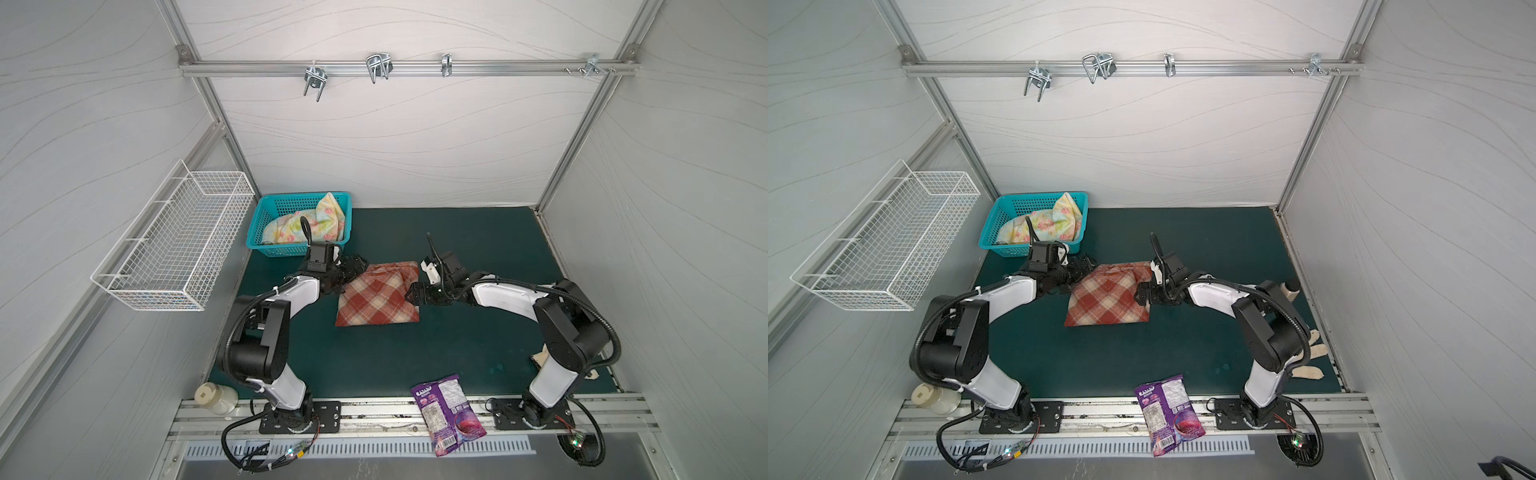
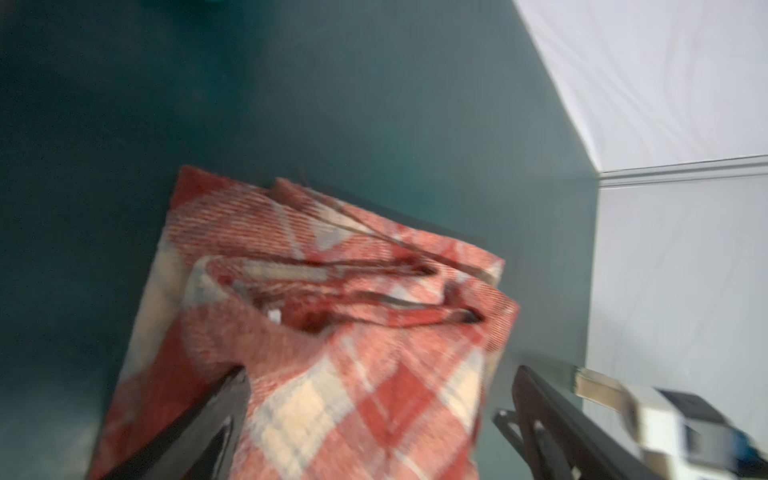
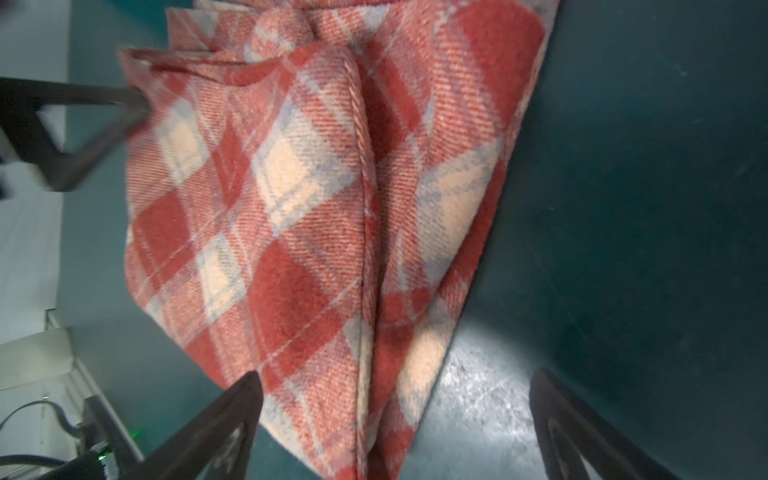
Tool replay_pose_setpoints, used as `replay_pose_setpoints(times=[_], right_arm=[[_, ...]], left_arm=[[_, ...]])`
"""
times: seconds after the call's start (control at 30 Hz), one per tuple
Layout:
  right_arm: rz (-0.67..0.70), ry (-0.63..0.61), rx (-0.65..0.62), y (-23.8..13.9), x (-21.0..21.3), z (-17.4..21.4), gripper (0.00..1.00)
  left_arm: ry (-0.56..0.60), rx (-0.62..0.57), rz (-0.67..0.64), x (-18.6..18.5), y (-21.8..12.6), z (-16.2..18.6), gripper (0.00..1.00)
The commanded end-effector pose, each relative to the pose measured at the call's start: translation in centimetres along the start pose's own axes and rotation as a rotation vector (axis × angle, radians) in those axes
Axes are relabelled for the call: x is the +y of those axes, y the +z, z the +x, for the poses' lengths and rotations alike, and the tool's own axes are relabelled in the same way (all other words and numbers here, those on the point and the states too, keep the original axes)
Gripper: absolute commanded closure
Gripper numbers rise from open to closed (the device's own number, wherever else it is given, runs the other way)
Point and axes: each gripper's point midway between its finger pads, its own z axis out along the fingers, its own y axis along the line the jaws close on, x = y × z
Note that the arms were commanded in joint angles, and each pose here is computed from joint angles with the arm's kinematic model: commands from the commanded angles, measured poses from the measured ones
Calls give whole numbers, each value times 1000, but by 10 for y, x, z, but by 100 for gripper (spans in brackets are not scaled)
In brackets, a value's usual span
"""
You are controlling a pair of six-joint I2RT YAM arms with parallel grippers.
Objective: Fold and stack the skirts
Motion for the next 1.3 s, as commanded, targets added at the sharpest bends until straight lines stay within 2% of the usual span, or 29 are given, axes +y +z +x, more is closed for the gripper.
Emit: replay_pose_setpoints(times=[0.0,0.1,0.2,0.53,0.67,0.8,0.87,0.93,0.97,1.07,1.27], right_arm=[[47,-18,7,12,-7,-3,1],[34,-28,14,21,-4,-4,1],[17,-37,25,31,4,-6,1],[64,-19,79,59,7,3,7],[84,5,86,66,0,8,22],[105,11,76,67,-5,7,59],[108,0,75,66,-4,5,69],[107,-15,81,66,-2,3,87],[107,-22,81,65,-1,2,92],[117,-39,76,62,-2,-6,100],[225,-84,69,41,-31,-37,100]], left_arm=[[44,-82,93,-44,-49,-17,1],[69,-115,77,-57,-84,-17,1],[82,-108,38,-54,-102,-8,1],[79,-105,-11,-27,-114,23,1],[72,-105,-10,-22,-115,30,1],[71,-103,-20,-16,-114,35,1],[70,-103,-24,-13,-114,37,1],[71,-102,-25,-11,-114,40,1],[70,-101,-26,-10,-114,40,1],[72,-105,-21,-9,-114,43,1],[77,-122,-5,-8,-115,46,1]])
